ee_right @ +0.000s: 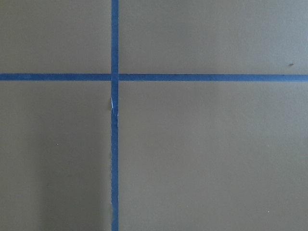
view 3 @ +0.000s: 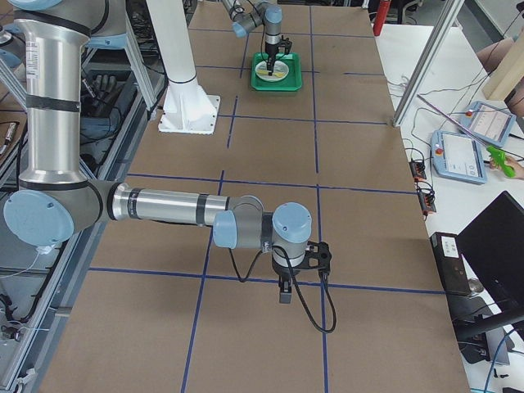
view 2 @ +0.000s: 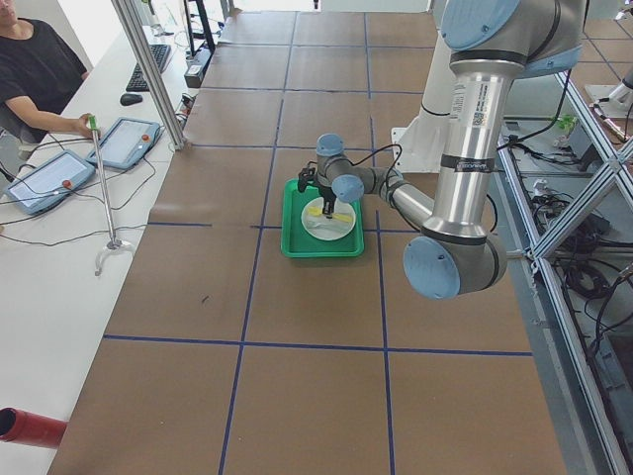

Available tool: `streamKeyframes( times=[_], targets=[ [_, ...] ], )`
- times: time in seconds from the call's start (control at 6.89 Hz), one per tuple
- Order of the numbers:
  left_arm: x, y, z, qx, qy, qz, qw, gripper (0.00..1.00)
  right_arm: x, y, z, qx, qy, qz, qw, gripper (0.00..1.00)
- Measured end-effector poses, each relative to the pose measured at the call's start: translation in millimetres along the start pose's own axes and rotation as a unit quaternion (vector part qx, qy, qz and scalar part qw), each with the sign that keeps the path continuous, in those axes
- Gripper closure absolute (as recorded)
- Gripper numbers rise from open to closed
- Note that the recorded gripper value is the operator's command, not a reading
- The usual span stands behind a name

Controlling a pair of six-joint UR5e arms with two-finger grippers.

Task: Place spoon
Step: 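Lower the left gripper and close it on the yellow spoon, then carry the spoon off the plate and lower it onto the tray beside it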

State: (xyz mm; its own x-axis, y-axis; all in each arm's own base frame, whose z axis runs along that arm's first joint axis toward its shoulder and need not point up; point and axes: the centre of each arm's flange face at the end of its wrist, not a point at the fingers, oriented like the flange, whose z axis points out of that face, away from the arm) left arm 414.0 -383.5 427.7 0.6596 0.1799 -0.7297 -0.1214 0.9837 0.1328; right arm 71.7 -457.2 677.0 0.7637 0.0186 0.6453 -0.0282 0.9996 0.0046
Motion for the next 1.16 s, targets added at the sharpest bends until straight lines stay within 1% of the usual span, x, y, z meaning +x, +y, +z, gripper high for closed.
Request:
streamKeyframes(
  times=[0.15,0.58,0.73,0.87,1.02,1.16],
  targets=[
    [0,0,0,-0.001,0.000,0.000,1.0000,1.00,0,0,0,0.000,0.000,0.000,1.0000,0.00],
    [1,1,-3,0.000,0.002,0.000,1.0000,1.00,0,0,0,0.000,0.000,0.000,1.0000,0.00],
    [6,0,-11,-0.002,0.013,0.000,0.9999,1.00,0,0,0,0.000,0.000,0.000,1.0000,0.00],
    [18,-2,-23,-0.009,0.034,-0.007,0.9994,1.00,0,0,0,0.000,0.000,0.000,1.0000,0.00],
    [35,-7,-32,-0.015,0.053,-0.030,0.9981,1.00,0,0,0,0.000,0.000,0.000,1.0000,0.00],
    [52,-15,-36,-0.017,0.065,-0.064,0.9957,1.00,0,0,0,0.000,0.000,0.000,1.0000,0.00]
  ],
)
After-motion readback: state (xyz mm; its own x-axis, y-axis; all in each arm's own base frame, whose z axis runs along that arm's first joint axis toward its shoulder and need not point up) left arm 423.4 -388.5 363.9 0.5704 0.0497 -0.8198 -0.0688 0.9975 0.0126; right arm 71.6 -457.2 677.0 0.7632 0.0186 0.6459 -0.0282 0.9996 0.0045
